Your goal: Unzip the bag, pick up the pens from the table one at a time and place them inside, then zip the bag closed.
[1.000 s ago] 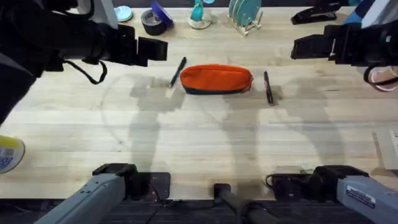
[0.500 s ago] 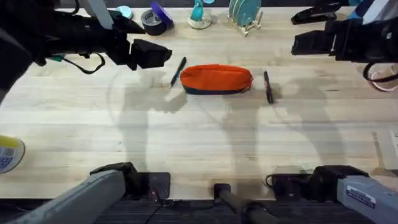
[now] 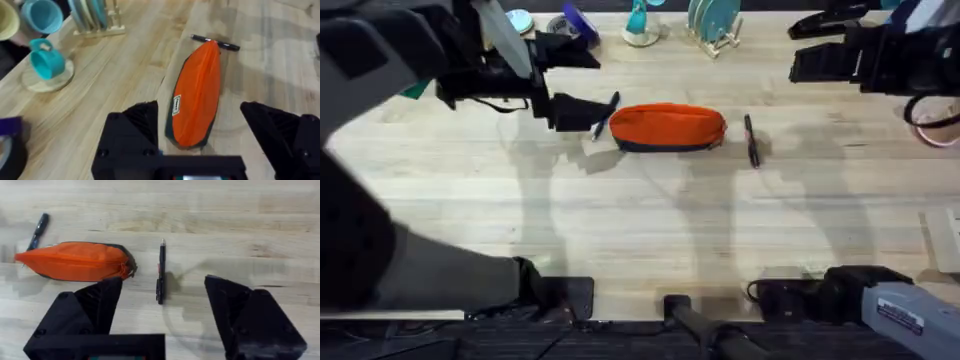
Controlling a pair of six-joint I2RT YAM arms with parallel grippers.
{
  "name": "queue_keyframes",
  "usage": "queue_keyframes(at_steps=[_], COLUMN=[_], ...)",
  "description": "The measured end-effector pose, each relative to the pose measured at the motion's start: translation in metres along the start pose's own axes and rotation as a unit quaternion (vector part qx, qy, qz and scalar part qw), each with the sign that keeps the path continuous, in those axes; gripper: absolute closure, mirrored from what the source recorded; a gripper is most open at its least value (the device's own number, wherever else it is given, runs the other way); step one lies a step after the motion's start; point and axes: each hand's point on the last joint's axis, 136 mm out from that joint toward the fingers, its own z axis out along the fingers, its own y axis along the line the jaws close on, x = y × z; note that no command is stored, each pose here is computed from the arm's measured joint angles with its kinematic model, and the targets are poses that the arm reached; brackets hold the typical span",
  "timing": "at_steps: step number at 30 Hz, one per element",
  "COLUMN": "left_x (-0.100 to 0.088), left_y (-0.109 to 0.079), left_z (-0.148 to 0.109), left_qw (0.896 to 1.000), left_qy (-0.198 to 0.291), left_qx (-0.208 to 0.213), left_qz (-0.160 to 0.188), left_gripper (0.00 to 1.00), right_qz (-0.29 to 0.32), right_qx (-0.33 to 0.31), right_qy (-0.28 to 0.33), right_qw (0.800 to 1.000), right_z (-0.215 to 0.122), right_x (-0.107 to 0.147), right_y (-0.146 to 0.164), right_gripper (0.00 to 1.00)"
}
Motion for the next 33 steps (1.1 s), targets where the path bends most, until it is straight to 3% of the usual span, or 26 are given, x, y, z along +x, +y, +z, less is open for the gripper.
queue_keyframes(at_steps=[8,14,20,33], left_x=[0.028,0.047,0.054,0.056], left_y=[0.008,0.008,0.001,-0.005], left_z=[0.017,0.033,0.050,0.059], left_qw=[0.998,0.996,0.994,0.994], left_qy=[-0.052,-0.063,-0.061,-0.054], left_qx=[0.039,0.062,0.086,0.099], left_qz=[0.001,-0.012,-0.006,-0.003], left_gripper=[0.008,0.004,0.053,0.157], right_qz=[0.000,0.000,0.000,0.000], right_qx=[0.000,0.000,0.000,0.000], right_qy=[0.000,0.000,0.000,0.000], right_qw=[1.000,1.000,1.000,1.000], right_z=[0.000,0.000,0.000,0.000], right_x=[0.000,0.000,0.000,0.000], right_y=[0.000,0.000,0.000,0.000], right_gripper=[0.005,0.005,0.005,0.005])
